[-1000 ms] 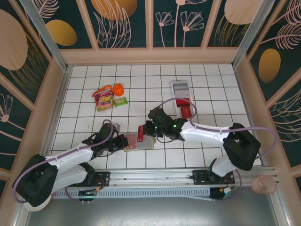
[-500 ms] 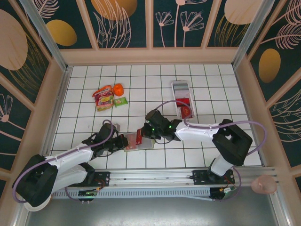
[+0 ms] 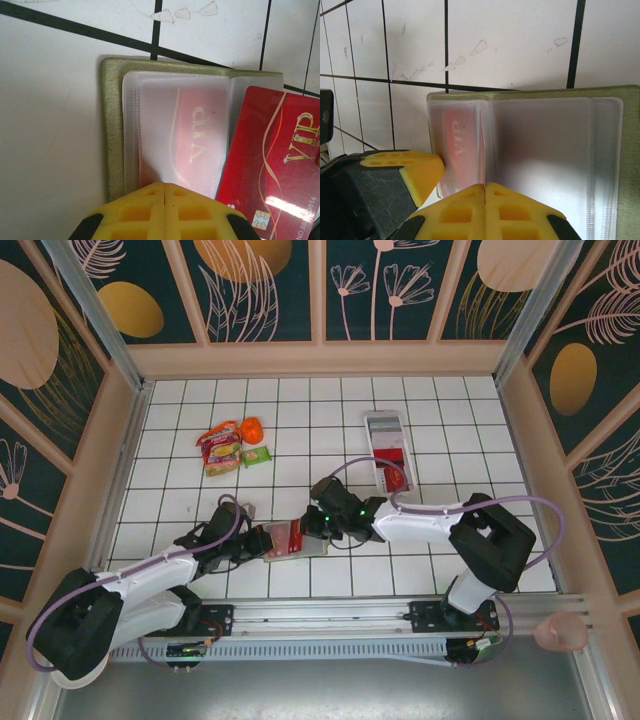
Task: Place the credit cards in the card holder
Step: Insert the credit card into the card slot.
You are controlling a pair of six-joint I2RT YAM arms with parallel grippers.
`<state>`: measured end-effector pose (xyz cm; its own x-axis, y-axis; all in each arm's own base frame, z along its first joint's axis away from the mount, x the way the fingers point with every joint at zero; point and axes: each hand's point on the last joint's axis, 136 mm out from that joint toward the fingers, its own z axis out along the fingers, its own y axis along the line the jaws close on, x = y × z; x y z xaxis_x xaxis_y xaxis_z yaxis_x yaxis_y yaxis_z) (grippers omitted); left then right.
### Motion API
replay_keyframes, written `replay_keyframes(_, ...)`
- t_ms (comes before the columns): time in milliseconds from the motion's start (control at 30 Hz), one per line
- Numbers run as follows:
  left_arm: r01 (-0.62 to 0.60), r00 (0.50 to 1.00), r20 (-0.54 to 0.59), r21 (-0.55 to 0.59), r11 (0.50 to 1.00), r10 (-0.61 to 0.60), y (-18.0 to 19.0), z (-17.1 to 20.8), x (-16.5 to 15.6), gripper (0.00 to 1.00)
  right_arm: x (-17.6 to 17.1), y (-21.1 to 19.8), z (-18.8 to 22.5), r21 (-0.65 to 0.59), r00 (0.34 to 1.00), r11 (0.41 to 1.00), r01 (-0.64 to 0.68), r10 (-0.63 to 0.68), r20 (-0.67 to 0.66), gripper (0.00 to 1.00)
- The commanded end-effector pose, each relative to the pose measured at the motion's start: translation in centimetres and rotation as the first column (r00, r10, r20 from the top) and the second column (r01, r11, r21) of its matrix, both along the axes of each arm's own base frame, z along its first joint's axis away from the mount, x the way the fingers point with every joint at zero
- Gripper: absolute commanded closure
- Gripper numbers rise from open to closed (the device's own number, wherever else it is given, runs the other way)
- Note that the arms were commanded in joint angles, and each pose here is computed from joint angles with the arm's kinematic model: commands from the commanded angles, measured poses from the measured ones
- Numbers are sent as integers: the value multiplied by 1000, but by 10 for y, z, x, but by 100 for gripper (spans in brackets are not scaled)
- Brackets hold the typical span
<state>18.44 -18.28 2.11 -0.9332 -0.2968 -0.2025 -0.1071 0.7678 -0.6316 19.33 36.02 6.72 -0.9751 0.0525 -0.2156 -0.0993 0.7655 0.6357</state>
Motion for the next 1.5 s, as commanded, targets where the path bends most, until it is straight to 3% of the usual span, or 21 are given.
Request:
replay_keyframes(0, -3, 999, -43, 19, 1000, 4, 6, -10, -11, 100, -6, 1, -9, -20, 1000, 999, -28, 27, -4, 100)
replay_keyframes(333, -4, 999, -41, 17, 1000, 4, 7, -11, -12, 100, -1, -8, -15, -69, 1000, 997, -24, 24, 2, 100)
replay_keyframes(600, -5, 999, -41, 17, 1000, 6, 7, -11, -12, 100, 9, -19, 2, -43, 999, 999, 14, -12, 44, 100)
replay_keyframes(1200, -3, 999, -42, 17, 1000, 4, 6, -11, -12, 100, 7, -7, -2, 32, 1000, 999, 17, -17, 6, 100)
replay_keyframes(1467, -4, 1000, -27, 20, 1000, 5, 7, -8, -10, 100, 19, -12, 23, 65, 996, 996, 61, -65, 63, 100)
